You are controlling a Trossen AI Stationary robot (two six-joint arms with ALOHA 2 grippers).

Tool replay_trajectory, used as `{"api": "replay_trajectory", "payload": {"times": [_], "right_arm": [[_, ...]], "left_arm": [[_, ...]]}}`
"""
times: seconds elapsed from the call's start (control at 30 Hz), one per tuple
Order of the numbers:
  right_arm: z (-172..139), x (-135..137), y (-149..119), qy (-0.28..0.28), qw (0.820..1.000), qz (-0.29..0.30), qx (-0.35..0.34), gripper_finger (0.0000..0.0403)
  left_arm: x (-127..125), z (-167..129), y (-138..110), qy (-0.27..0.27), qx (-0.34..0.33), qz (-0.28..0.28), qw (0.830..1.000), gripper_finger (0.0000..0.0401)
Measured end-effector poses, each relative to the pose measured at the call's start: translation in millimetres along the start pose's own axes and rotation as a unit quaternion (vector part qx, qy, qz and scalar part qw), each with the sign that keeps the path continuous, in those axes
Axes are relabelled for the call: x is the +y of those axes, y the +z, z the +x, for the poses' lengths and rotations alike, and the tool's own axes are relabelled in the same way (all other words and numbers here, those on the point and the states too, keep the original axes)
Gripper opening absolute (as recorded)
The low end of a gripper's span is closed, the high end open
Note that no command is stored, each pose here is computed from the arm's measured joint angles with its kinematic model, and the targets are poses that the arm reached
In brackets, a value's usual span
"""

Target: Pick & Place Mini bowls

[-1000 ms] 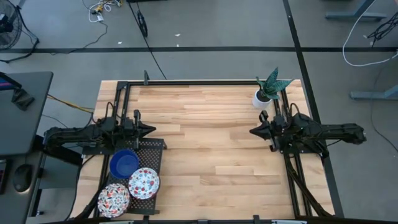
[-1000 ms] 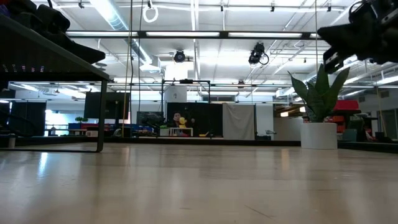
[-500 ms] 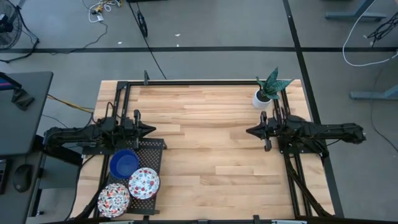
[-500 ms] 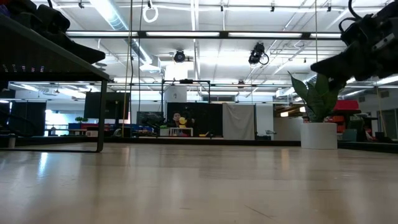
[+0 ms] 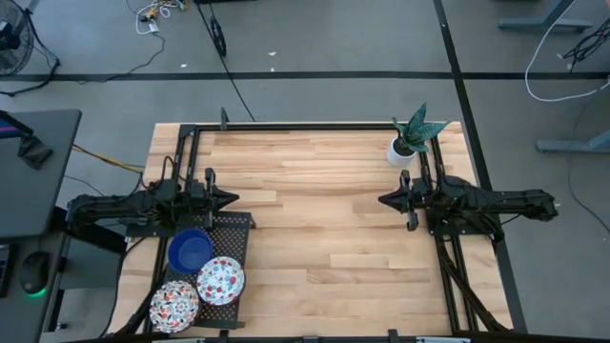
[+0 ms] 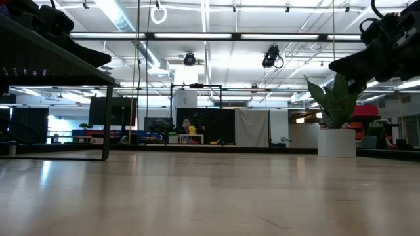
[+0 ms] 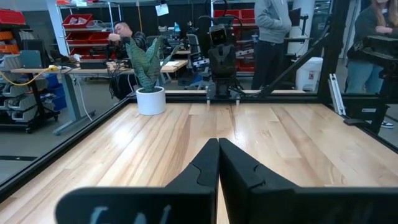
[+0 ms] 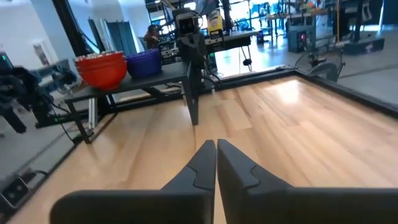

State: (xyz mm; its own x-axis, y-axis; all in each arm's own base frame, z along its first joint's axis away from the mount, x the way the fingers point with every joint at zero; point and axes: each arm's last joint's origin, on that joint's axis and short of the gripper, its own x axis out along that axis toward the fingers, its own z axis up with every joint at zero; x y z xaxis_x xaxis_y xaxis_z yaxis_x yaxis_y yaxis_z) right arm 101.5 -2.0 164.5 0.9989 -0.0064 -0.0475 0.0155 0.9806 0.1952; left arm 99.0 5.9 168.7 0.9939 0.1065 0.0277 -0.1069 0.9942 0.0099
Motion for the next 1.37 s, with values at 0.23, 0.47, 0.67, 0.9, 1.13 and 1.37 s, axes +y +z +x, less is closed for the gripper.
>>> {"api": "replay_trajectory", "payload": {"times": [0.23,0.47,0.67,0.9,1.13,1.37], "right_arm": [[0.0,0.0,0.0,0.000,1.000,0.016,0.000,0.0030],[0.0,0.0,0.0,0.000,1.000,0.016,0.000,0.0031],[0.0,0.0,0.1,0.000,1.000,0.016,0.000,0.0031],[0.0,0.0,0.0,0.000,1.000,0.016,0.000,0.0031],[0.0,0.0,0.1,0.000,1.000,0.016,0.000,0.0031],[0.0,0.0,0.0,0.000,1.000,0.015,0.000,0.0031]], "left_arm": [[0.0,0.0,0.0,0.000,0.000,0.000,1.000,0.0014],[0.0,0.0,0.0,0.000,0.000,0.000,1.000,0.0014],[0.0,0.0,0.0,0.000,0.000,0.000,1.000,0.0014],[0.0,0.0,0.0,0.000,0.000,0.000,1.000,0.0014],[0.0,0.0,0.0,0.000,0.000,0.000,1.000,0.0014],[0.0,0.0,0.0,0.000,0.000,0.000,1.000,0.0014]]}}
